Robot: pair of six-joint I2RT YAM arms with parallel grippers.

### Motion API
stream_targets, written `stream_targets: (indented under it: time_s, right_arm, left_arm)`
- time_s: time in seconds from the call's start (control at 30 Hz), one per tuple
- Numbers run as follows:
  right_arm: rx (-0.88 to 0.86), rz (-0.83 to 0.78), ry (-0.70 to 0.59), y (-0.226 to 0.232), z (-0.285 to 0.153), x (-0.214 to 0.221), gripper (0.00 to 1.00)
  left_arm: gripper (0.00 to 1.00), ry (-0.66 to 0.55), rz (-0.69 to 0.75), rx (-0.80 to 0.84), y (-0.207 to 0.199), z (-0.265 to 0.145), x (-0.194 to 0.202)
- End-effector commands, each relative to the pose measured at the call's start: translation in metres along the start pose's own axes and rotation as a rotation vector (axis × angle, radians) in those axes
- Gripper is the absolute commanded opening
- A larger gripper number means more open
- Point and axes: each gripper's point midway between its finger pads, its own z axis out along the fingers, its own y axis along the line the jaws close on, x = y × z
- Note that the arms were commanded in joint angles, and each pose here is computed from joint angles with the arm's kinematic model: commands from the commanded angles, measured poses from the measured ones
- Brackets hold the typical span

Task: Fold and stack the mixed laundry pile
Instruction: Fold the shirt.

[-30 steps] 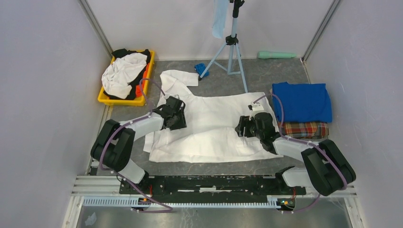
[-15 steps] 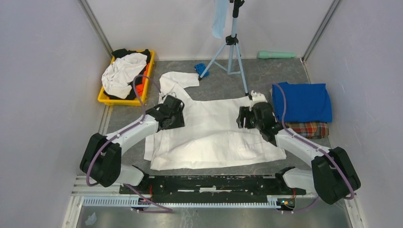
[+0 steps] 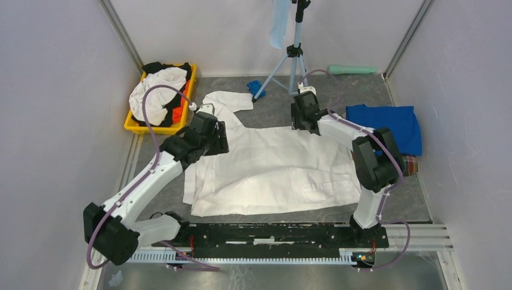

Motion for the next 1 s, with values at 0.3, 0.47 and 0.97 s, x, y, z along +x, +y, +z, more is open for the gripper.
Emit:
stream_targets:
  time_s: [0.3,0.47,0.97]
  right_arm:
    - [0.129,0.021,0.026,-0.001,0.045,-0.008,0.6]
    - [0.191,0.067,0.023,-0.011,0.046,-0.007,0.6]
    - [0.344,0.481,-0.079,-0.03,0.044,-0.004,0.62]
  left_arm:
    - [0.73,0.027,0.123,0.117,0.02,-0.044,0.047]
    - [0.73,0.048,0.138,0.132,0.017,-0.043,0.049]
    - [0.72,0.053,0.142,0.19,0.008,-0.046,0.052]
